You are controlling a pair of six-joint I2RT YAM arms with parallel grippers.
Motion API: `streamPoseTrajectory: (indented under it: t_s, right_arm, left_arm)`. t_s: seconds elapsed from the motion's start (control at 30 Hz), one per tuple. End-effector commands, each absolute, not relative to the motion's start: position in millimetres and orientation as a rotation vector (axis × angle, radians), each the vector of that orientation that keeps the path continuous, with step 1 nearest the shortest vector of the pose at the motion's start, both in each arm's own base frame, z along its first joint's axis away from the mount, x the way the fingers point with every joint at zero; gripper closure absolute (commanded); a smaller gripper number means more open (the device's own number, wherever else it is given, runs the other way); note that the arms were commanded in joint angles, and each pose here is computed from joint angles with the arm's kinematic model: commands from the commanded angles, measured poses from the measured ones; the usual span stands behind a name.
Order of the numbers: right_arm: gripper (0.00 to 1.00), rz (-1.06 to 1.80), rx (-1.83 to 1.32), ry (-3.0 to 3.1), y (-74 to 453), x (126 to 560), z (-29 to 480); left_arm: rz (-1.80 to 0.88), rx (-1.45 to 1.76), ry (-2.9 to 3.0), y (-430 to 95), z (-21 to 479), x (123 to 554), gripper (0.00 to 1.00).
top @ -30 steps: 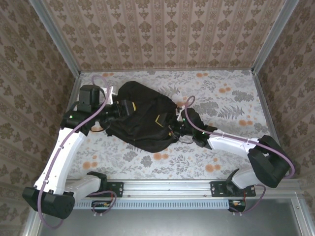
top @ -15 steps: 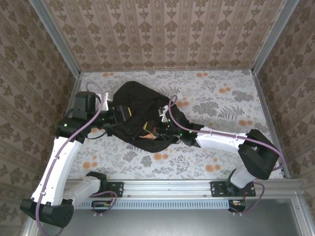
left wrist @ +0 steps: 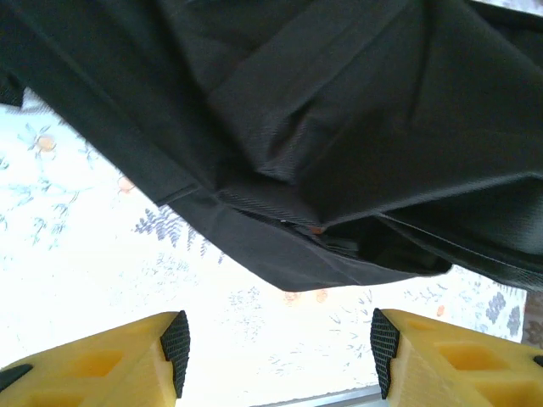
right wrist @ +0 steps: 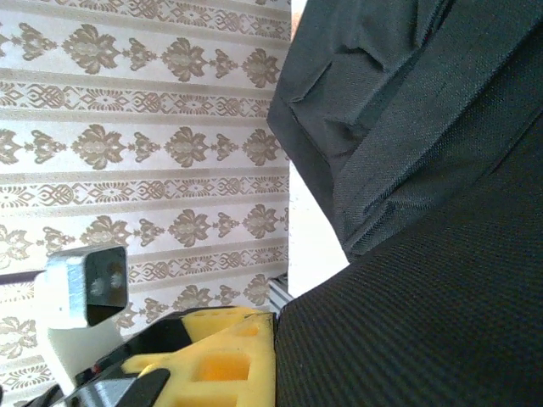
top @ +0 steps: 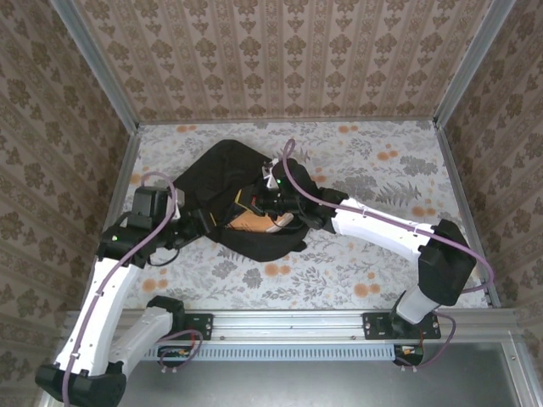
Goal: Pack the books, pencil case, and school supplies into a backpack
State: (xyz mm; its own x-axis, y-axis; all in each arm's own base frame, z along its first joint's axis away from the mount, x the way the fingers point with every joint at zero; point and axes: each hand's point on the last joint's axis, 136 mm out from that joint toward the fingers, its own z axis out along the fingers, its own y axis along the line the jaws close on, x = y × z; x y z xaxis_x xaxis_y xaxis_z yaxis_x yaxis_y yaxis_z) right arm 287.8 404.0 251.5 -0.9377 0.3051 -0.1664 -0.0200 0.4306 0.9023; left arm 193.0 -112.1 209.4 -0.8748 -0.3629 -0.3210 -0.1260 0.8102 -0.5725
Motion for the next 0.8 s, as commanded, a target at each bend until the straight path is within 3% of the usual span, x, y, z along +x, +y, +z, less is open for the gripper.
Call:
streamPoseTrajectory:
  t_s: [0.0,0.17,0.4,0.63,0.77]
  right_arm:
    - [1.0,1.579,0.152,2.327,412,284,281]
    - [1.0,1.579,0.083,2.355,407,277,273]
    - [1.0,1.59,0.089,2.403,394,283,267]
    - [1.0,1.617,0.124,2.398,379,291,273]
    - [1.0,1.639,0.148,2.396,377,293,275]
  left_arm:
    - [-0.78,-0.477,2.563,-109,200,202,0.39]
    - [-0.831,-0.129,2.47,-134,222,233,0.44]
    - [-0.716,0.384,2.378,-183,241,241,0.42]
    - [-0.53,0.601,2.348,-201,223,244,0.32]
    - [-0.43,0.683,2.267,-211,228,246,0.34]
